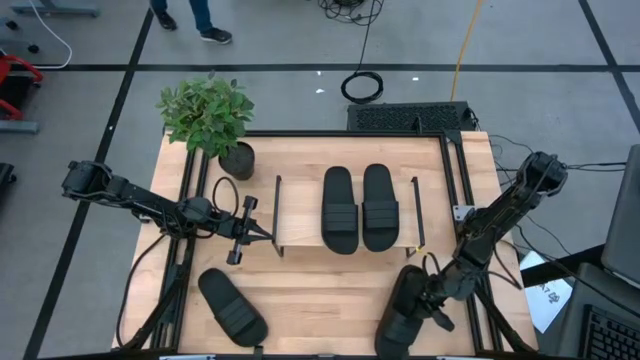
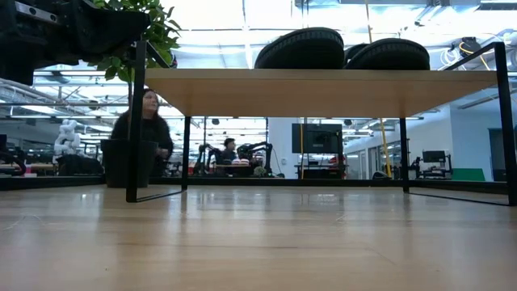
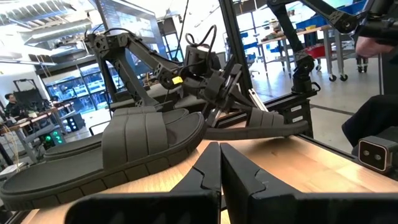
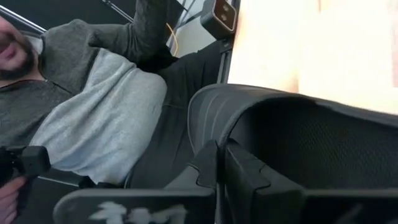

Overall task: Pick and place slides into the shelf
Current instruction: Put the black slide under the shelf

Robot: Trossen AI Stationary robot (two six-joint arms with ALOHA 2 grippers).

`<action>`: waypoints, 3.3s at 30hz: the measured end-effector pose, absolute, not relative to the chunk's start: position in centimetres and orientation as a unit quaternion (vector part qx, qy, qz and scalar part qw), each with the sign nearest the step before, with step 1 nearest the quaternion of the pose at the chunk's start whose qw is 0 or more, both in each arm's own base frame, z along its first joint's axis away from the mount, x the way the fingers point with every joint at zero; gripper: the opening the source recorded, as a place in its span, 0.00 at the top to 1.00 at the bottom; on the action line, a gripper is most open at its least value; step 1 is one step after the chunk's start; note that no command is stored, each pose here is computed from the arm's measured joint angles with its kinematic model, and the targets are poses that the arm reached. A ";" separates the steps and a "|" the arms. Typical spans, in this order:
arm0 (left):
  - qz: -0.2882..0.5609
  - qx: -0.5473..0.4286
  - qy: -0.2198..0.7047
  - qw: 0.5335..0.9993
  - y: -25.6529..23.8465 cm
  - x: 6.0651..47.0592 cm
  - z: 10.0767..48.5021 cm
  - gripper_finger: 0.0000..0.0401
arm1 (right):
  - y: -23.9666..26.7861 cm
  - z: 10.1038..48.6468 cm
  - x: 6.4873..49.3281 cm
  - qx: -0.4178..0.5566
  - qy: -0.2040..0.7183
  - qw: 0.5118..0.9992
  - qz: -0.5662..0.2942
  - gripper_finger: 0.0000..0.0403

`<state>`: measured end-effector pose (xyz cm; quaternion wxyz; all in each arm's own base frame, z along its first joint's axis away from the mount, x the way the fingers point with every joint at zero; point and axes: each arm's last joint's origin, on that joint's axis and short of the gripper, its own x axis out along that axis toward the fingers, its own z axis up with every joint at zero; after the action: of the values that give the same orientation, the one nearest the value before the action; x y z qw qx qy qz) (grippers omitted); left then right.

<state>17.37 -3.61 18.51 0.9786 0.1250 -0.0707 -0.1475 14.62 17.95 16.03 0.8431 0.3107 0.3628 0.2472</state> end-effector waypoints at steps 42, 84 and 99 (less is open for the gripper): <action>-0.148 0.125 -0.066 0.979 -3.6 17.4 18.4 0.99 | 17.2 15.9 16.0 0.369 0.354 0.834 0.209 0.55; -0.112 0.141 -0.040 0.983 -3.4 17.5 18.0 0.99 | 19.9 25.6 10.3 -0.137 -0.260 0.860 0.417 0.55; -0.112 0.136 -0.039 0.984 -3.4 17.5 18.0 0.99 | 26.1 30.1 13.0 -0.429 0.010 0.903 -0.016 0.55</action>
<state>17.47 -3.39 17.96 0.9835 0.1365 -0.0393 -0.1121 13.00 26.07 30.09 0.9030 -0.4292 0.0099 -0.0157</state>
